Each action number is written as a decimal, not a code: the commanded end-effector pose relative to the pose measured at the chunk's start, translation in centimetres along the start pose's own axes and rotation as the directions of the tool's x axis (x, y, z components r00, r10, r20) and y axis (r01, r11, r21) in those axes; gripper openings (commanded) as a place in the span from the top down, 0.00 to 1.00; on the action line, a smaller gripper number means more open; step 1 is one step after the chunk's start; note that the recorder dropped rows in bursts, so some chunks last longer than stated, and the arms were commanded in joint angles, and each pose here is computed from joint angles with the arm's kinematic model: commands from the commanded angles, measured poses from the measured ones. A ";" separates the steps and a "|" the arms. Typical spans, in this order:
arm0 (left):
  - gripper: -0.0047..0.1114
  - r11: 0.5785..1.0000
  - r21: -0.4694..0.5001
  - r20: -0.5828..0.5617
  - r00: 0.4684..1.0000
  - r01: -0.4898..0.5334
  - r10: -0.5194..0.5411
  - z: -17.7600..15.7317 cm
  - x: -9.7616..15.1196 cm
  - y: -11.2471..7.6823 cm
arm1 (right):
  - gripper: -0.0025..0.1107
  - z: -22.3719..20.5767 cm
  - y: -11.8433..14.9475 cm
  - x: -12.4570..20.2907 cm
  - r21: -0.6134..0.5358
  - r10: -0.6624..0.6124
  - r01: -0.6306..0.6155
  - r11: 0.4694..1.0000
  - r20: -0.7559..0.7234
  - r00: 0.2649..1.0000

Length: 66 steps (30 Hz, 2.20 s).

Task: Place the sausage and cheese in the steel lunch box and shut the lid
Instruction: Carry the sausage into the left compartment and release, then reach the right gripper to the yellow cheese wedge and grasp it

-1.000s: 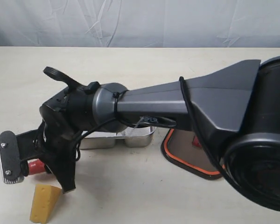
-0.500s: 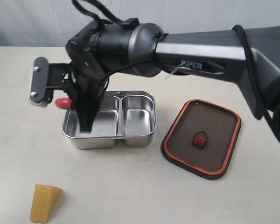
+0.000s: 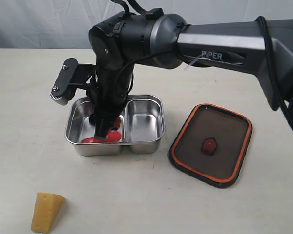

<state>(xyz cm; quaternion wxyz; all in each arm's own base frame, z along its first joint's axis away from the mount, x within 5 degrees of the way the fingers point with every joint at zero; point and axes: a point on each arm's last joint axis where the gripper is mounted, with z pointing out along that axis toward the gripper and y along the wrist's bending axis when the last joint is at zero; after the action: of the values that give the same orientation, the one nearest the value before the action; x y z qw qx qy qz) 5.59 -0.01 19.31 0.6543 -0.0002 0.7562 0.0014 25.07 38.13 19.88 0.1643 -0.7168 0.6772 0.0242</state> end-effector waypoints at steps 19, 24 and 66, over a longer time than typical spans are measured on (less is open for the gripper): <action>0.96 1.000 0.003 0.004 1.000 0.003 -0.003 0.0 0.1 0.0 | 0.54 -2.5 7.6 -4.2 -0.375 0.665 -0.651 0.660 -0.111 0.739; 0.96 1.000 0.003 0.004 1.000 0.003 -0.003 0.0 0.1 0.0 | 0.54 -1.6 10.6 -6.6 -0.329 0.759 -0.731 0.598 -0.061 0.648; 0.96 1.000 0.008 0.015 1.000 0.025 -0.025 0.0 0.0 -0.1 | 0.54 2.0 14.6 -5.5 0.121 0.885 -0.878 0.464 -0.113 0.452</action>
<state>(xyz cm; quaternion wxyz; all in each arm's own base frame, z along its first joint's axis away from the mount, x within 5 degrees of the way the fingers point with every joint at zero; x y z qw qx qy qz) 5.59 -0.05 19.31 0.6544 -0.0055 0.7561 -0.0059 10.73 43.70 16.29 0.0883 -0.2407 0.9656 0.0439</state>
